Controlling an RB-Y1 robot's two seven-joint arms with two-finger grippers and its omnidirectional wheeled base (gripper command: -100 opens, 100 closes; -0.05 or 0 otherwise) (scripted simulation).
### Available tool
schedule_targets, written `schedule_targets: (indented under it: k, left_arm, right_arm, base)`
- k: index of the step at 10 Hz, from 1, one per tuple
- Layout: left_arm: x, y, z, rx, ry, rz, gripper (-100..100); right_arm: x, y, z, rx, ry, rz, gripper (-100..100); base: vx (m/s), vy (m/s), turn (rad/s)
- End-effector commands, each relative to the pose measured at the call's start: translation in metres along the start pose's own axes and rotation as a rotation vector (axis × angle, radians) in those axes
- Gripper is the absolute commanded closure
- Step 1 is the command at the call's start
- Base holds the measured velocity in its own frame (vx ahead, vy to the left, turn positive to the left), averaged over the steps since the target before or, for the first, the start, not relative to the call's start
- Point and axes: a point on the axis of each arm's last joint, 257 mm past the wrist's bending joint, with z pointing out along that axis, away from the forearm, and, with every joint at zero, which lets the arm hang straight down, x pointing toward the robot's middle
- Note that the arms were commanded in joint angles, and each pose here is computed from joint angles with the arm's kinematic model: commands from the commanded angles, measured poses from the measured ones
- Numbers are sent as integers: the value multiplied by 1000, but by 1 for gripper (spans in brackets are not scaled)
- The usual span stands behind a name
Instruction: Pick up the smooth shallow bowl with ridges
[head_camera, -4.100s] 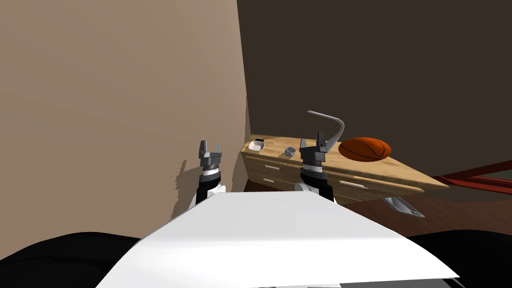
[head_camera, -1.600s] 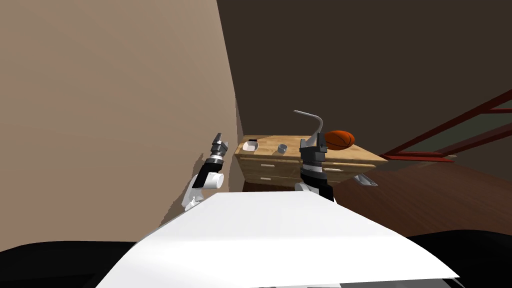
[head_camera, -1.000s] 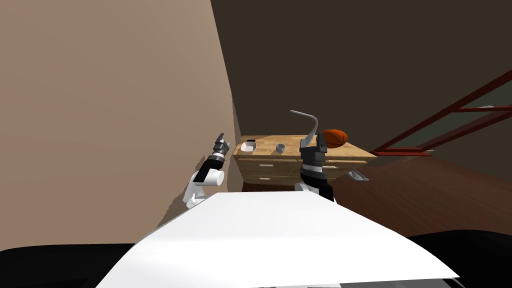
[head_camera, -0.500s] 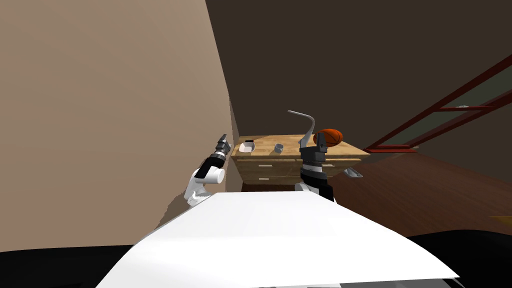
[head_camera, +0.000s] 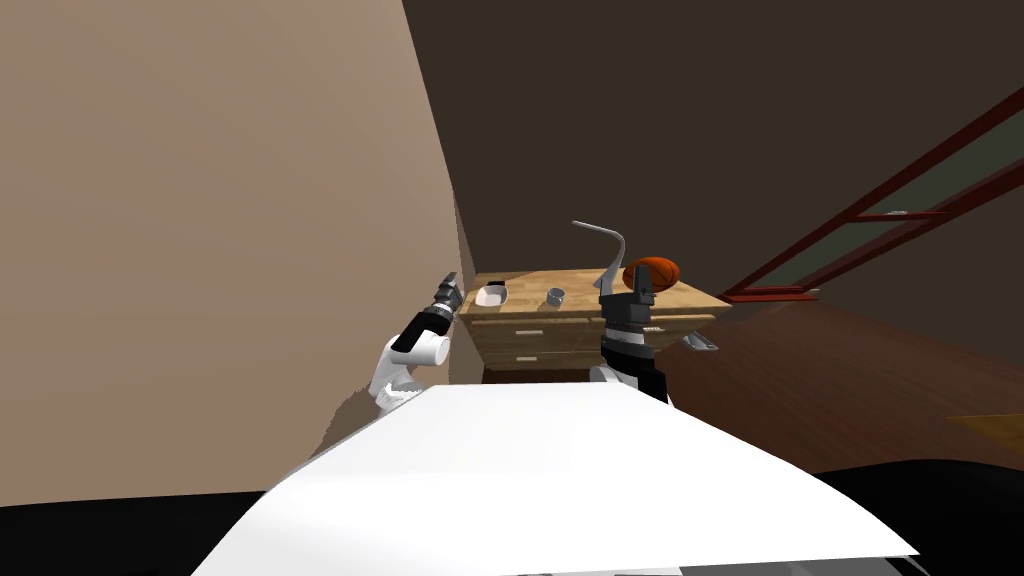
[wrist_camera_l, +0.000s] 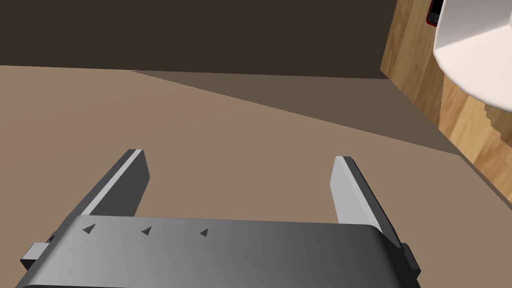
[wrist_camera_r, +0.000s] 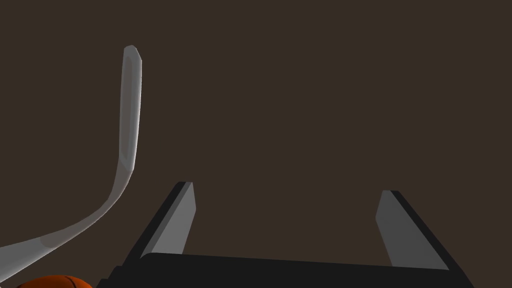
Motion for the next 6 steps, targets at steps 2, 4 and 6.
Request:
schedule_targets:
  k: [2,4,6]
  left_arm:
    - [4,12,4,-60,2,-7,-100]
    - [3,21,3,-94,-3,-6,-100]
    - [4,33,4,-145,-5,-11,-100]
  right_arm:
    - [0,0,0,0,0,0,0]
    - [0,0,0,0,0,0,0]
    - [0,0,0,0,0,0,0]
  base:
    - [25,0,-60]
    - [19,-2,-11]
    - [25,-4,-58]
